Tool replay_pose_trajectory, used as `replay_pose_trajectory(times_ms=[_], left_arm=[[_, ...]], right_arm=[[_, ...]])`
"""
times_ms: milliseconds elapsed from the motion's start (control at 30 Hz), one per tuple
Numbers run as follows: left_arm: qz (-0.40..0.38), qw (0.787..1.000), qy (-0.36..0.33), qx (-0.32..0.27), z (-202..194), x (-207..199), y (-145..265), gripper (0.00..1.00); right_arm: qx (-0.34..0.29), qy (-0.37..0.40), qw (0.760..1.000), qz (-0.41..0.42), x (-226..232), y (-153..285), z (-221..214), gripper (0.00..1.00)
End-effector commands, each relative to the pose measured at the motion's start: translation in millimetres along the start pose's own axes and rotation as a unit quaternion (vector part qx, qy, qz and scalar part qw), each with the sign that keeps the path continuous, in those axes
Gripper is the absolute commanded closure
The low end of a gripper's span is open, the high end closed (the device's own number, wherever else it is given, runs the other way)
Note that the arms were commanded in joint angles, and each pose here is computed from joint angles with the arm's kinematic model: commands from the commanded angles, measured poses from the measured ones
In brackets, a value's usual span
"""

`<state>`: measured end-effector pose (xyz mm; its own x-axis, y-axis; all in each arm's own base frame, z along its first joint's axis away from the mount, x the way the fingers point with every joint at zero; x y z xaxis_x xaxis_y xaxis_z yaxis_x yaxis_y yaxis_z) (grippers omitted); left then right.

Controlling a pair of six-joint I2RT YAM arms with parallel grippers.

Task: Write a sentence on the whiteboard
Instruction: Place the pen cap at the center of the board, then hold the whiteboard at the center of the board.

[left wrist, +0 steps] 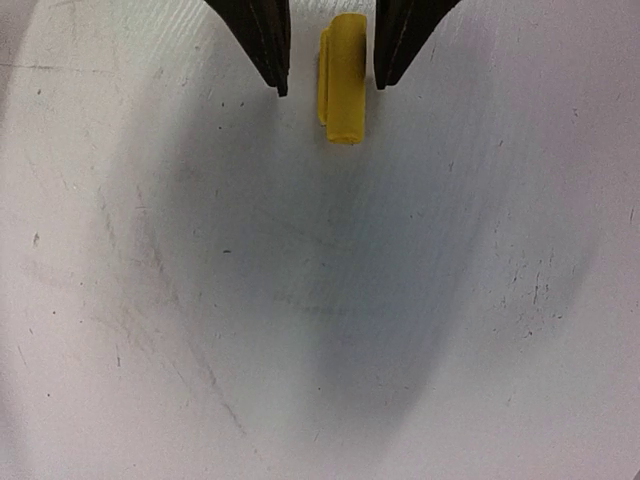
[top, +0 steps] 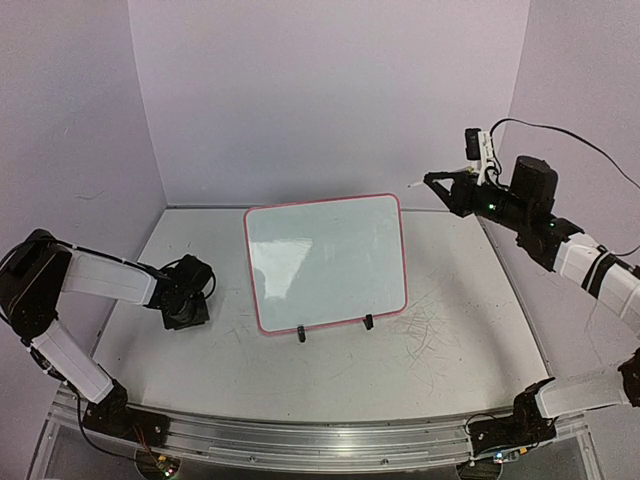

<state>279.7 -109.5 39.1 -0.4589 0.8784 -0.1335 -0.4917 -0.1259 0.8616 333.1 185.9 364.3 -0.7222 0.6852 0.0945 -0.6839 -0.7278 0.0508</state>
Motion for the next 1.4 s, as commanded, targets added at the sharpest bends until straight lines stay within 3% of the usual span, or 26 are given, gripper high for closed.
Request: replay_pose_trajectory(times_ms=[0, 100, 267, 433, 567, 633, 733, 800, 900, 1033, 1167, 1367], left_arm=[[-0.037, 0.999, 0.01, -0.03, 17.2, -10.4, 20.9, 0.65], [-0.065, 0.997, 0.013, -0.048, 32.1, -18.0, 41.6, 0.55], [-0.142, 0.987, -0.021, -0.079, 60.2, -36.4, 76.3, 0.26], [-0.245, 0.966, -0.002, -0.081, 96.9, -39.1, 91.8, 0.11], [-0.348, 0.93, 0.002, -0.12, 118.9, -39.1, 118.1, 0.07], [-0.414, 0.895, -0.013, -0.165, 125.7, -43.5, 143.5, 0.05], [-0.469, 0.863, -0.023, -0.186, 125.1, -48.8, 160.8, 0.01], [-0.5, 0.849, -0.04, -0.166, 126.3, -61.1, 164.8, 0.01], [-0.537, 0.837, -0.055, -0.091, 121.1, -83.3, 152.9, 0.02], [-0.585, 0.806, -0.087, -0.014, 112.0, -108.6, 138.0, 0.09], [-0.65, 0.755, -0.092, -0.004, 106.4, -117.4, 145.6, 0.1], [-0.674, 0.731, -0.107, -0.022, 104.9, -124.1, 146.2, 0.11]], right_arm=[[-0.005, 0.013, 1.0, -0.005, -0.4, 0.9, -3.5, 1.0], [0.006, 0.009, 0.999, -0.038, -9.6, 1.5, -8.7, 1.0], [0.044, 0.005, 0.996, -0.076, -22.4, 0.4, -27.8, 1.0], [0.057, 0.009, 0.997, -0.058, -13.0, -3.2, -37.7, 1.0], [0.054, 0.019, 0.997, -0.044, 2.4, -6.2, -35.0, 1.0], [0.052, 0.025, 0.997, -0.041, 12.4, -9.7, -34.5, 1.0], [0.049, 0.026, 0.997, -0.056, 21.0, -19.3, -34.4, 1.0], [0.044, 0.028, 0.998, -0.047, 33.1, -27.0, -32.8, 1.0], [0.028, 0.039, 0.999, -0.025, 51.6, -35.4, -28.7, 1.0], [0.004, 0.065, 0.998, 0.01, 71.4, -43.5, -16.5, 1.0], [0.003, 0.09, 0.995, 0.029, 84.2, -61.9, -8.4, 1.0], [-0.016, 0.107, 0.993, 0.056, 103.0, -74.9, -2.5, 1.0]])
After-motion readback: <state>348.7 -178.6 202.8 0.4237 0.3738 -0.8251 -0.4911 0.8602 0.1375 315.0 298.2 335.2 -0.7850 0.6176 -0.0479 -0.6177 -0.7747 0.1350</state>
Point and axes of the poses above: each gripper's point midway between its finger pads, its own y axis back along the fingers, its own x axis along the line the jaws close on, z = x × y, the point moved 3 cm from there along y, back along the fingers, and after that the axes turned 10 degrees about y, right-handed, at the moved point
